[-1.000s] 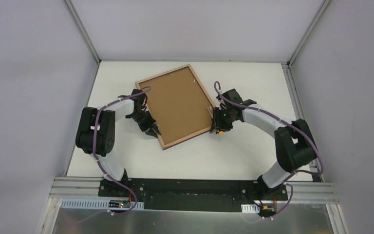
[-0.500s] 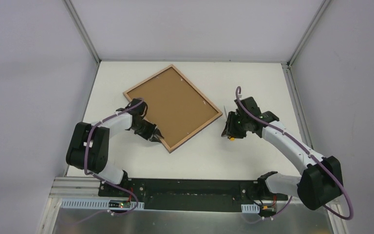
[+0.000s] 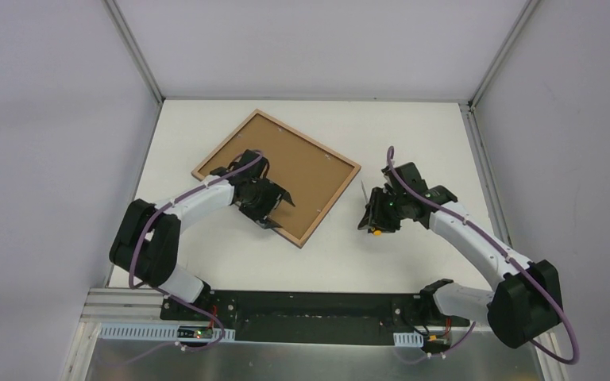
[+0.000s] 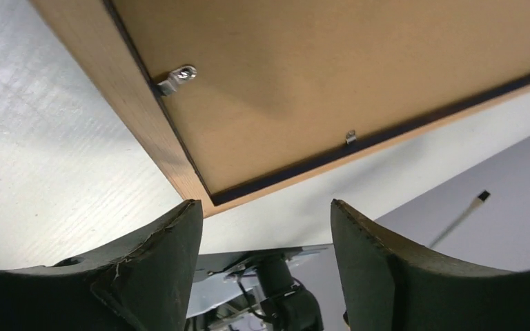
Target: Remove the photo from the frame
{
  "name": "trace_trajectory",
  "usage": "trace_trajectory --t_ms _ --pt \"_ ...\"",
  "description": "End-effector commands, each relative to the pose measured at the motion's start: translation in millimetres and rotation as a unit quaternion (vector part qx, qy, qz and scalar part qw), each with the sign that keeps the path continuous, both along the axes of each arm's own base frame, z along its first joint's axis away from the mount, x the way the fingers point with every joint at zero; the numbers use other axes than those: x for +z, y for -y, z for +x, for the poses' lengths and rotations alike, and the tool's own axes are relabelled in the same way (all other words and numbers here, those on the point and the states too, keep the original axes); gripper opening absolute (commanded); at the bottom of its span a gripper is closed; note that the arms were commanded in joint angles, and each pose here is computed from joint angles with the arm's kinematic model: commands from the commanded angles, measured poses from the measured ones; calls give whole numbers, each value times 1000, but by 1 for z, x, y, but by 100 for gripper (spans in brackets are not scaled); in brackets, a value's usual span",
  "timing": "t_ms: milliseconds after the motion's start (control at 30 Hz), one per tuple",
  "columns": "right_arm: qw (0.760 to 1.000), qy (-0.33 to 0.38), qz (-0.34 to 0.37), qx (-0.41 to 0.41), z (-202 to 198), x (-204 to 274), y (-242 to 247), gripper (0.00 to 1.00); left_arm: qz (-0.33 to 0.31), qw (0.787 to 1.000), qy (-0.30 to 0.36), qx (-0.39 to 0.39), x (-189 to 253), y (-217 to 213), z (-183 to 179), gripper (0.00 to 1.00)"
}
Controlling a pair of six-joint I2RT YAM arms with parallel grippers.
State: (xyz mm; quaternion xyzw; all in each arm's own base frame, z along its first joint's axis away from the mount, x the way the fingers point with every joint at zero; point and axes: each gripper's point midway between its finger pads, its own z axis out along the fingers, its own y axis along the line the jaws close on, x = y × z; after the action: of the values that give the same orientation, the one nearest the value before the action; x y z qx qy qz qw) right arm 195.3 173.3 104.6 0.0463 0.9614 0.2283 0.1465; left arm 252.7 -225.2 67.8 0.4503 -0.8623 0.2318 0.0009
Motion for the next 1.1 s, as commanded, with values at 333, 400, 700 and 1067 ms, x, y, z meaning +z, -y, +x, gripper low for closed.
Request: trace_trajectory --t_ms 333,400,700,1067 --pt "998 -22 53 22 2 6 -24 0 269 824 253 -430 42 -80 26 78" --pt "998 -28 51 24 1 4 -25 0 316 773 260 -485 39 -96 34 79" --pt "998 -33 46 28 1 5 -25 0 238 591 377 -672 25 -55 19 77" --pt "998 -18 51 13 -9 7 -17 0 150 495 439 -735 12 35 -23 75"
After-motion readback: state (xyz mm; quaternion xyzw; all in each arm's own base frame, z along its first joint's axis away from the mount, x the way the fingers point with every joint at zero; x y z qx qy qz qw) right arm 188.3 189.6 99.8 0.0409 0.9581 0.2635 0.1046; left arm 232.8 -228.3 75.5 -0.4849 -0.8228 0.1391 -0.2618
